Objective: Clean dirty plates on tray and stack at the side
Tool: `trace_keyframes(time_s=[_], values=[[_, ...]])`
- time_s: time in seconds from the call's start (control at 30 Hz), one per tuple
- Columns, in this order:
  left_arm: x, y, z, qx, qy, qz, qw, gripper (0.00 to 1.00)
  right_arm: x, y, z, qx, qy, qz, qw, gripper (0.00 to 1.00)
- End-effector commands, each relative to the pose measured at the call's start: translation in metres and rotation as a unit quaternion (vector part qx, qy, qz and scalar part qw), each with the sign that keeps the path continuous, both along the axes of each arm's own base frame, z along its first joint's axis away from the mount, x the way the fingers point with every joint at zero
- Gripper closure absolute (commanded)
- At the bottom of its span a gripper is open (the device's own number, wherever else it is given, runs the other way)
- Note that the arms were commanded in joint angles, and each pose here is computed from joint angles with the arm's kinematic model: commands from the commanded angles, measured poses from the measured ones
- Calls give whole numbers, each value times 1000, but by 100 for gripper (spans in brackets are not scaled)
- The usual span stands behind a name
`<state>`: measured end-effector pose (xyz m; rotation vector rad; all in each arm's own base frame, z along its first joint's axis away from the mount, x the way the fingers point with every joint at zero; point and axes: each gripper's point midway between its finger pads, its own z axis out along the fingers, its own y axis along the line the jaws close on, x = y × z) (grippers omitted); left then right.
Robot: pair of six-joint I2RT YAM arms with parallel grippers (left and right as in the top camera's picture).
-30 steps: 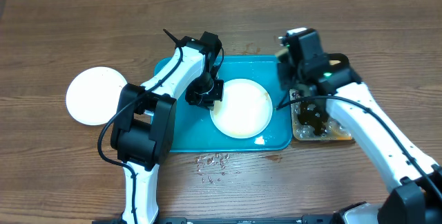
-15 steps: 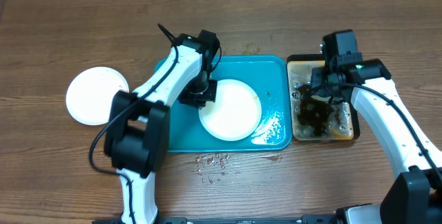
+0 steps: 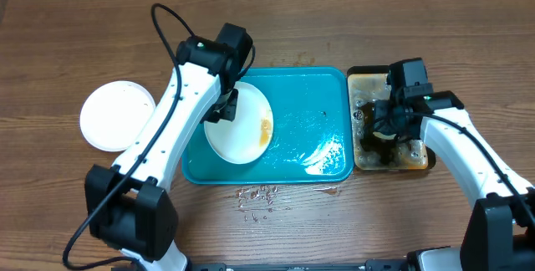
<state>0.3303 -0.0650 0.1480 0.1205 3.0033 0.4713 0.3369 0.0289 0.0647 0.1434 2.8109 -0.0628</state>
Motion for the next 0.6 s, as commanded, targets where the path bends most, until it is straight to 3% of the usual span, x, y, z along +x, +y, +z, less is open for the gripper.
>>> trace_keyframes(time_s=[0.0,0.3,0.57], values=[[6,22,29,50,-55,7,997,96,-3,1,-6,6,1,-1,1000,96],[17,54,70,178,-158,54,970,96,0,1,-11,13,-11,-14,1000,96],[26,33,109,278,-250,10,927,96,4,4,-12,23,-16,-19,999,96]])
